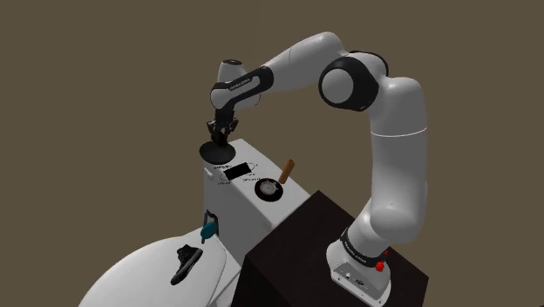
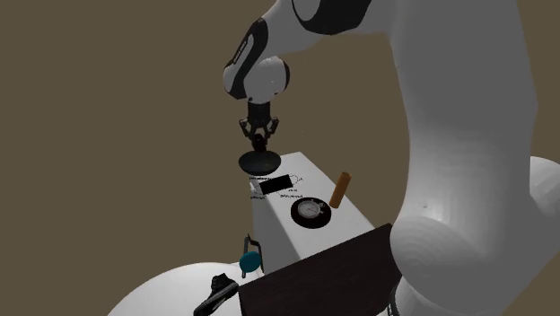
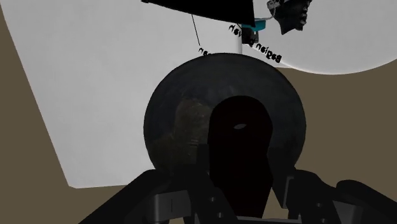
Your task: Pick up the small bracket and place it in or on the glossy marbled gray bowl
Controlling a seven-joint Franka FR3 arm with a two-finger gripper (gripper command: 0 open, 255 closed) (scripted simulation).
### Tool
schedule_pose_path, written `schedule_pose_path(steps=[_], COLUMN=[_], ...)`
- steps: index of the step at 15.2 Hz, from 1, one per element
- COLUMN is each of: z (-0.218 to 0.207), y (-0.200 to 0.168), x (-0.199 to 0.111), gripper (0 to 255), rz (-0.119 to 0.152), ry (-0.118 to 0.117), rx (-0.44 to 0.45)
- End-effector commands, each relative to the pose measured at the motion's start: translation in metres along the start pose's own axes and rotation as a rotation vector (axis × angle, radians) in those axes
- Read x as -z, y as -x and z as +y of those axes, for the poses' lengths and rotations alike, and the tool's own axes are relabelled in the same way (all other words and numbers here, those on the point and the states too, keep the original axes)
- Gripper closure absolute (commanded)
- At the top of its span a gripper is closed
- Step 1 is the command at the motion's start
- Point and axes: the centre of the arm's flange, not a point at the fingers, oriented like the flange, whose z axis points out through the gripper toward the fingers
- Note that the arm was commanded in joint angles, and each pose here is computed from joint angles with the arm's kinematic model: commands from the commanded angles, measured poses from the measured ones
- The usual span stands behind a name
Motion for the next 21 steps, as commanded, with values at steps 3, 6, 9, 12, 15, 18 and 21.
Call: schedule_pose_path(steps=[3,6,9,12,15,18,21], z=[0.0,0.0,0.001,0.001,0.001,0.001,0.001], y=[0.001,0.002,0.004,0.004,0.004,0.004,0.004], x=[-0.021,-0.037,-0.053,-0.062,-0.062,-0.062,-0.062], gripper=[255,255,255,255,255,255,0], rz=[0.0,0.0,0.0,0.0,0.0,0.0,0.0], ry=[0.0,0.0,0.0,0.0,0.0,0.0,0.0], rx=[0.0,0.0,0.0,0.0,0.0,0.0,0.0])
